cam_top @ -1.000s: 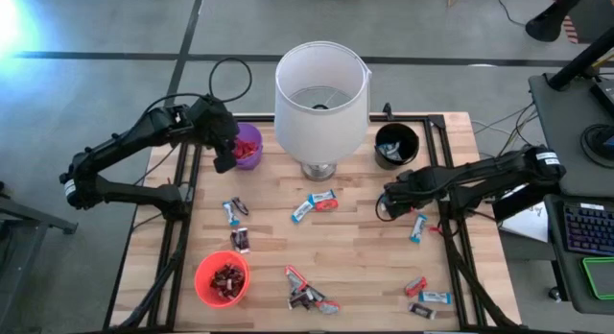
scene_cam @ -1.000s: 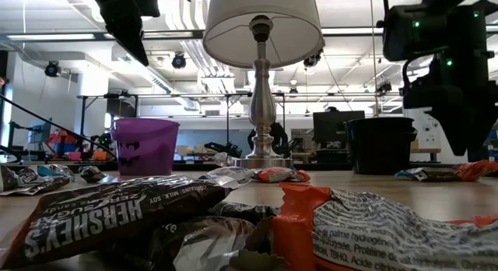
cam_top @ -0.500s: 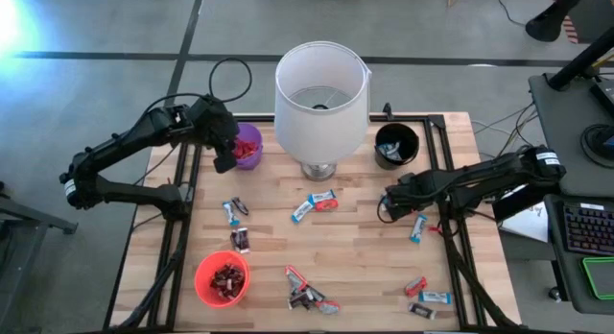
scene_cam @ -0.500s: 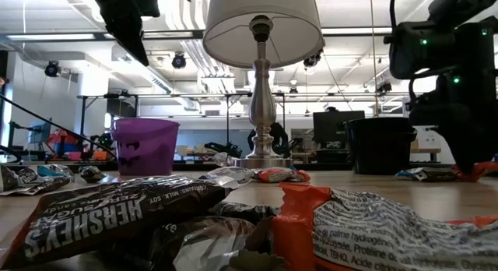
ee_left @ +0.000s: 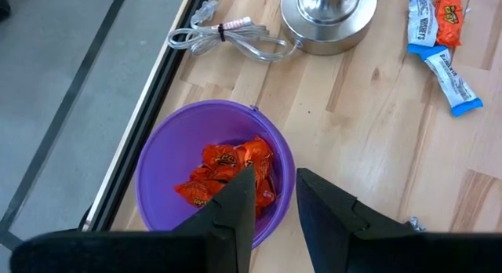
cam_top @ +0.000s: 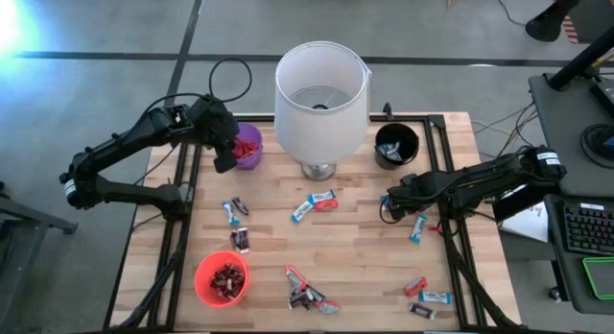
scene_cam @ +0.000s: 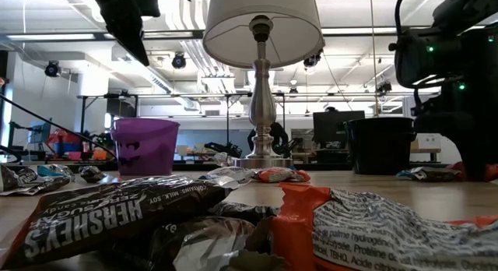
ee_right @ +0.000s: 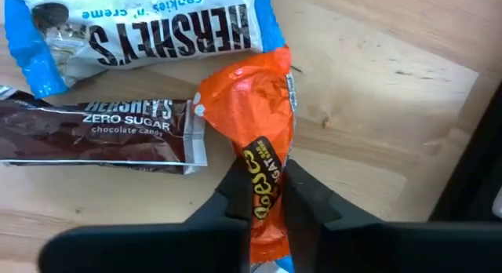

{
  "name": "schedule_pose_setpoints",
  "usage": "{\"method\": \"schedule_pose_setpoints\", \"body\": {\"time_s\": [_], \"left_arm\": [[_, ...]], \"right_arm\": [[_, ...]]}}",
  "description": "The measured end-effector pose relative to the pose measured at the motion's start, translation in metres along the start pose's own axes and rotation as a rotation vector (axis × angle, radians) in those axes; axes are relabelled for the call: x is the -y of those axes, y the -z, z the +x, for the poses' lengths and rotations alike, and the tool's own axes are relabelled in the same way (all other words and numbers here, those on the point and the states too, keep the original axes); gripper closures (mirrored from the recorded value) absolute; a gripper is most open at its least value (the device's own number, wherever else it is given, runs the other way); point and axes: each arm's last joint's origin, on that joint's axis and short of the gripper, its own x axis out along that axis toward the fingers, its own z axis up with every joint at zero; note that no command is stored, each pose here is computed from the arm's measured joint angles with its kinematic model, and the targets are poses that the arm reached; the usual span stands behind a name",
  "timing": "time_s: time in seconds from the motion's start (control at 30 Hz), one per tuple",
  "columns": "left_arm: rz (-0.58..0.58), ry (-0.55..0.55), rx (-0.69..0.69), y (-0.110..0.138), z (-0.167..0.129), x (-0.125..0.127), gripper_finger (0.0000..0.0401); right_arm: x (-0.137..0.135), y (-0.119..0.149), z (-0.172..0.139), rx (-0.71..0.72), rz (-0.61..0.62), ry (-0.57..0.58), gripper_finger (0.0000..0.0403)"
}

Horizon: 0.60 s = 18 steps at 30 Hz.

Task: Sort candy
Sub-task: Put the orange chocolate into the purple bucket

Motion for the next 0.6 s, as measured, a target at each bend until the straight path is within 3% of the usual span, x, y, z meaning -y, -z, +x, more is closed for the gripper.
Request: {"method": "schedule_pose_setpoints", "body": {"time_s": [0.33,0.6], "left_arm": [[0.025,0.003,-0.014,0.001,0.000,0.000,0.0319],[0.050,0.011,-0.044,0.004,0.000,0.001,0.0263]], "right_arm": [[-0.005,-0.003,-0.017,-0.002,-0.022,0.008,0.0381],[0.000,-0.004,-0.046,0.018,0.012,-0.059,0.0381]]}}
